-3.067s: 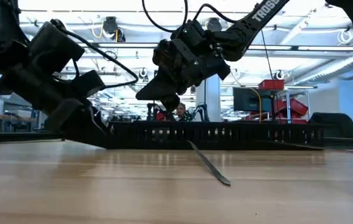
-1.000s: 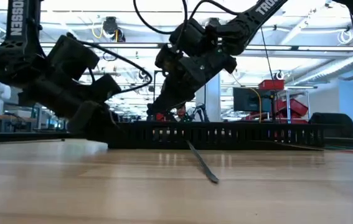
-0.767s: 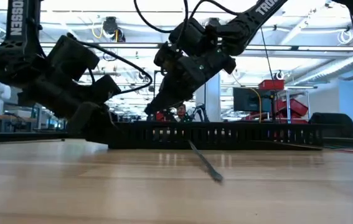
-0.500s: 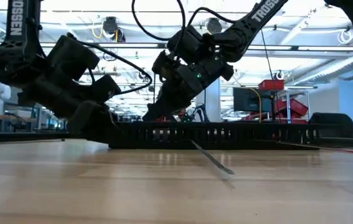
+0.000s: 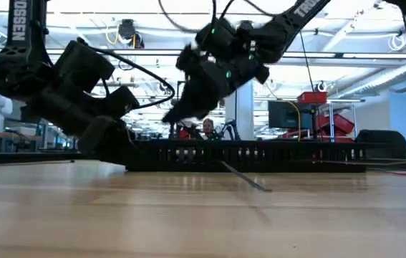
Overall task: Ziptie cables
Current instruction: Close the black cable duct
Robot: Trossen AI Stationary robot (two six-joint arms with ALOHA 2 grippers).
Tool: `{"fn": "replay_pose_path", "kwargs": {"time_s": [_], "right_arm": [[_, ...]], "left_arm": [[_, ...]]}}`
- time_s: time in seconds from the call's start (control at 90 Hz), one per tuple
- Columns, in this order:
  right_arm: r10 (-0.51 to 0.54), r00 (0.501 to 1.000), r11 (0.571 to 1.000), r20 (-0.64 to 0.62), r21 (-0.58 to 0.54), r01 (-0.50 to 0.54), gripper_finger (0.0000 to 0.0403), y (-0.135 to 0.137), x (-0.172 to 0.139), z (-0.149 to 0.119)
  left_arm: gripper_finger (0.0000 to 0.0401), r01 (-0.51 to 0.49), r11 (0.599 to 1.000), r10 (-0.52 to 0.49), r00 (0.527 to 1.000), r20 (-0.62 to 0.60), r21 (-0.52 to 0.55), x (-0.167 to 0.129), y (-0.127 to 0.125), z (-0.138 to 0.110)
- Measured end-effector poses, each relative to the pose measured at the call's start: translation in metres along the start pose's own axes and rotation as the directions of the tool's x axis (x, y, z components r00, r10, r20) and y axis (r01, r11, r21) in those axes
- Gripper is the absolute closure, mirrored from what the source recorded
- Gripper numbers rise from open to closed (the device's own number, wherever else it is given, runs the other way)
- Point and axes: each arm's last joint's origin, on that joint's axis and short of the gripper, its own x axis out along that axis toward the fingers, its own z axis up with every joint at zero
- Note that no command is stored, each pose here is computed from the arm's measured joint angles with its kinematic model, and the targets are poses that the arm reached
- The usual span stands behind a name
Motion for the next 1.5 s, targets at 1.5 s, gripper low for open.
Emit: {"fn": "replay_pose_path", "kwargs": {"time_s": [1.5], "right_arm": [[-0.052, 0.995, 0.998, -0.091, 0.04, 0.055, 0.0403, -0.005, 0.023, -0.026]], "left_arm": [[0.0159, -0.046, 0.998, 0.046, 0.999, -0.012, -0.05, 0.001, 0.001, 0.001]]}}
